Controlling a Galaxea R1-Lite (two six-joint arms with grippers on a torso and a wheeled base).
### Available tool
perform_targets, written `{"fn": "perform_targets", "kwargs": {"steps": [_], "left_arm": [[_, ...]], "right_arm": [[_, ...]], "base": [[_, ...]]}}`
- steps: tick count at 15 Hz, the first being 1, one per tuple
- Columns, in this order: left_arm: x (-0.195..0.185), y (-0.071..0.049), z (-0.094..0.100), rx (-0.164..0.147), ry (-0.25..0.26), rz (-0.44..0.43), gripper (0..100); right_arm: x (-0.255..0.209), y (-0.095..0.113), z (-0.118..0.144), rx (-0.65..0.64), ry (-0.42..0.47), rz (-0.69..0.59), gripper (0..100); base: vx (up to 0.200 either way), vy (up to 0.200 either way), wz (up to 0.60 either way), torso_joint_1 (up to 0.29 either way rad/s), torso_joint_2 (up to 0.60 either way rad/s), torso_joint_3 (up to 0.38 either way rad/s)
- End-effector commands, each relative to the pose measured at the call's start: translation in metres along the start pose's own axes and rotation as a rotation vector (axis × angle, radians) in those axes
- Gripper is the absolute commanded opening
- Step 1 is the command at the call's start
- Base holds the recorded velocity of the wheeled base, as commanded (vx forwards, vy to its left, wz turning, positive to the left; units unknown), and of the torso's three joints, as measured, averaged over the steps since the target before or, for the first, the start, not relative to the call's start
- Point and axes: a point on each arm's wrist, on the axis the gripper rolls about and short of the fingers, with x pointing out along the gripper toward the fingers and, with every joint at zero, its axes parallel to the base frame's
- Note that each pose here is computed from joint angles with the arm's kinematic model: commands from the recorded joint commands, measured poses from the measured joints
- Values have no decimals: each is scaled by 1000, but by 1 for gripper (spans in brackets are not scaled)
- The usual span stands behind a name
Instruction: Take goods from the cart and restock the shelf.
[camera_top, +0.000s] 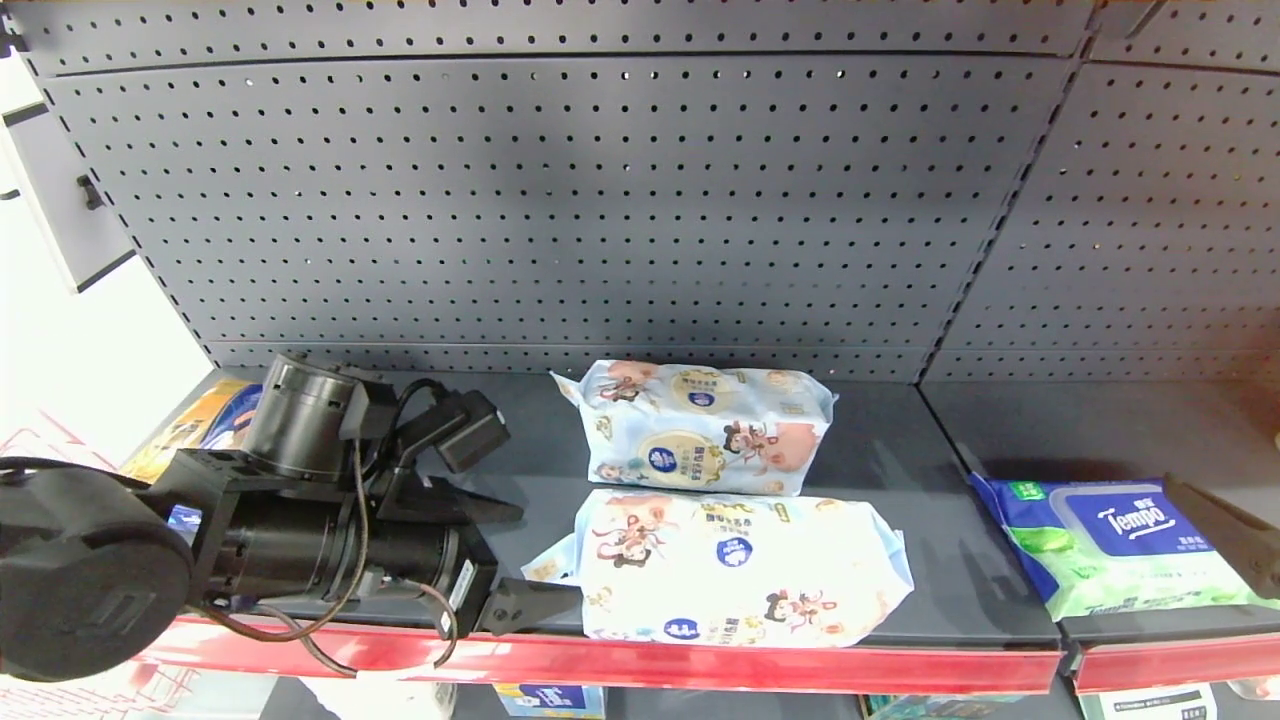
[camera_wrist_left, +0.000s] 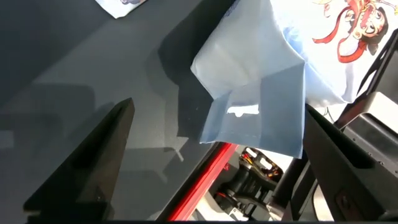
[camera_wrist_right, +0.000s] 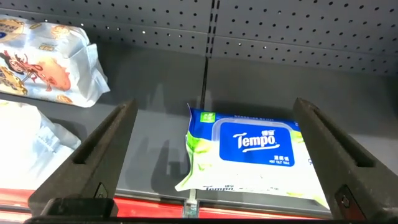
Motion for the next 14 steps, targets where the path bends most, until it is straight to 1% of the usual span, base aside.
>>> {"fn": "perform_targets", "kwargs": {"steps": [1,4,5,7,8,9,10,11,12,13,14], "left_arm": [[-1,0,0,0,-2,1,100],[-5,-2,1,4,-11,5,100],[-10,-3,1,4,-24,12,100],[-32,-7,2,-18,-77,40,100],[-56,-17,2,-38,-138,58,100],[-70,-23,2,-54,-168,63,100],[-93,-36,-1,-91,-203,63,100],[-115,-49,-8,-140,-225,60,100],[-129,-58,-14,-171,-235,57,100],[-147,-69,-24,-217,-247,60,100],[-160,-76,-33,-233,-275,83,100]], "right_arm": [[2,0,0,-2,7,1,100],[3,1,-1,-3,16,3,100],[4,1,-2,-4,23,5,100],[10,5,-9,-18,81,50,100],[18,13,-15,-30,134,183,100],[23,17,-20,-38,168,233,100],[32,25,-23,-57,216,285,100],[40,34,-28,-77,264,325,100],[45,37,-32,-87,301,336,100],[51,41,-39,-97,347,346,100],[54,45,-40,-107,363,366,100]], "base": [[0,0,0,0,0,0],[0,0,0,0,0,0],[0,0,0,0,0,0],[0,0,0,0,0,0],[0,0,0,0,0,0],[0,0,0,0,0,0],[0,0,0,0,0,0],[0,0,0,0,0,0],[0,0,0,0,0,0],[0,0,0,0,0,0],[0,0,0,0,0,0]]}}
